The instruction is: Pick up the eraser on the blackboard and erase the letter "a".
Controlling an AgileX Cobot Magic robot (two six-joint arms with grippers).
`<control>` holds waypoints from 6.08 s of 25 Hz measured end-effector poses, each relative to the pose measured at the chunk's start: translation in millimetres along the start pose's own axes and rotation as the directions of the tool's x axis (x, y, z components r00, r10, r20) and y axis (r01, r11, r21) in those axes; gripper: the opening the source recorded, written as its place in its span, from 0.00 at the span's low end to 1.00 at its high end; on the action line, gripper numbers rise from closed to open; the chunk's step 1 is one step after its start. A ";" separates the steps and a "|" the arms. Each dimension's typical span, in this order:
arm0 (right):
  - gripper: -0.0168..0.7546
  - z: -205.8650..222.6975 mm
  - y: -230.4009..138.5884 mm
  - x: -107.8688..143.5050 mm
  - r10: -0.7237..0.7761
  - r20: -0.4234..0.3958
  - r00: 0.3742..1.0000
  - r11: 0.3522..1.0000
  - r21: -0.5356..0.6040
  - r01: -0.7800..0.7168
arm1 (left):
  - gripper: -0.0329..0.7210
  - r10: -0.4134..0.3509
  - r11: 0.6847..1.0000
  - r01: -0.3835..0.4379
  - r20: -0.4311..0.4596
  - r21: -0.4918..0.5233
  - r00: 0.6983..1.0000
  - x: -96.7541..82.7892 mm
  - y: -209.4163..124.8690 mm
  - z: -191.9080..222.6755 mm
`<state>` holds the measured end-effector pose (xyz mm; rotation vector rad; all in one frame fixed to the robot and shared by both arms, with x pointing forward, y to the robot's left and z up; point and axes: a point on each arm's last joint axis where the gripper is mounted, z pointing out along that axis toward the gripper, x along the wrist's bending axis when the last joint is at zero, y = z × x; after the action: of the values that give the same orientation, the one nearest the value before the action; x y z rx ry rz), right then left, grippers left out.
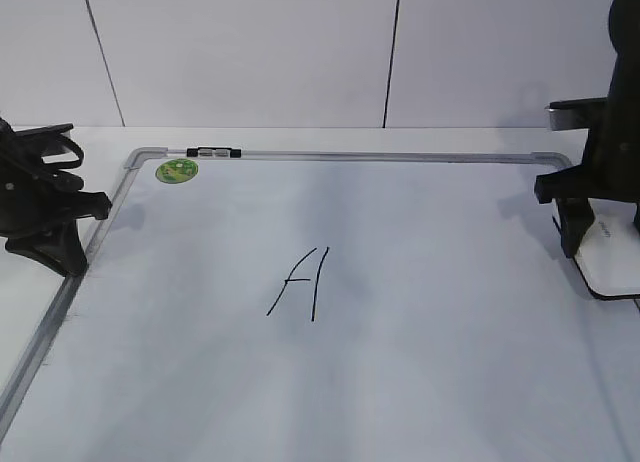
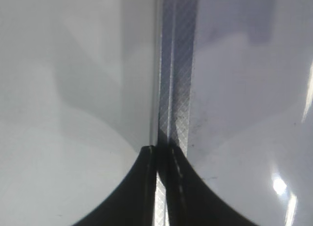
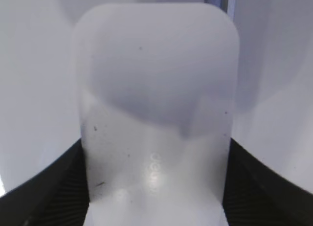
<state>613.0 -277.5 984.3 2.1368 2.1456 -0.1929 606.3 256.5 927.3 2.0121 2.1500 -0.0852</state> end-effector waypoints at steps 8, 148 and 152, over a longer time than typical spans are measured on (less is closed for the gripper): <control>0.72 17.7 4.1 3.3 -0.008 0.004 1.000 0.999 0.045 0.008 | 0.06 0.000 1.000 0.000 0.000 0.000 1.000 0.0 0.0 0.0; 0.79 -196.7 -333.2 -35.4 -0.187 -0.310 0.932 0.616 -0.776 -0.135 | 0.69 0.317 0.613 -0.236 -0.039 -0.754 0.948 18.8 -341.0 -275.3; 0.79 -182.7 -348.4 -35.7 -0.191 -0.308 0.932 0.603 -0.786 -0.136 | 0.69 0.317 0.582 -0.227 -0.039 -0.781 0.948 24.1 -353.7 -273.9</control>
<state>267.3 -283.6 1175.3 1.6322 1.8378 1.0654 225.6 301.8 1158.9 1.6807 1.3724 0.6679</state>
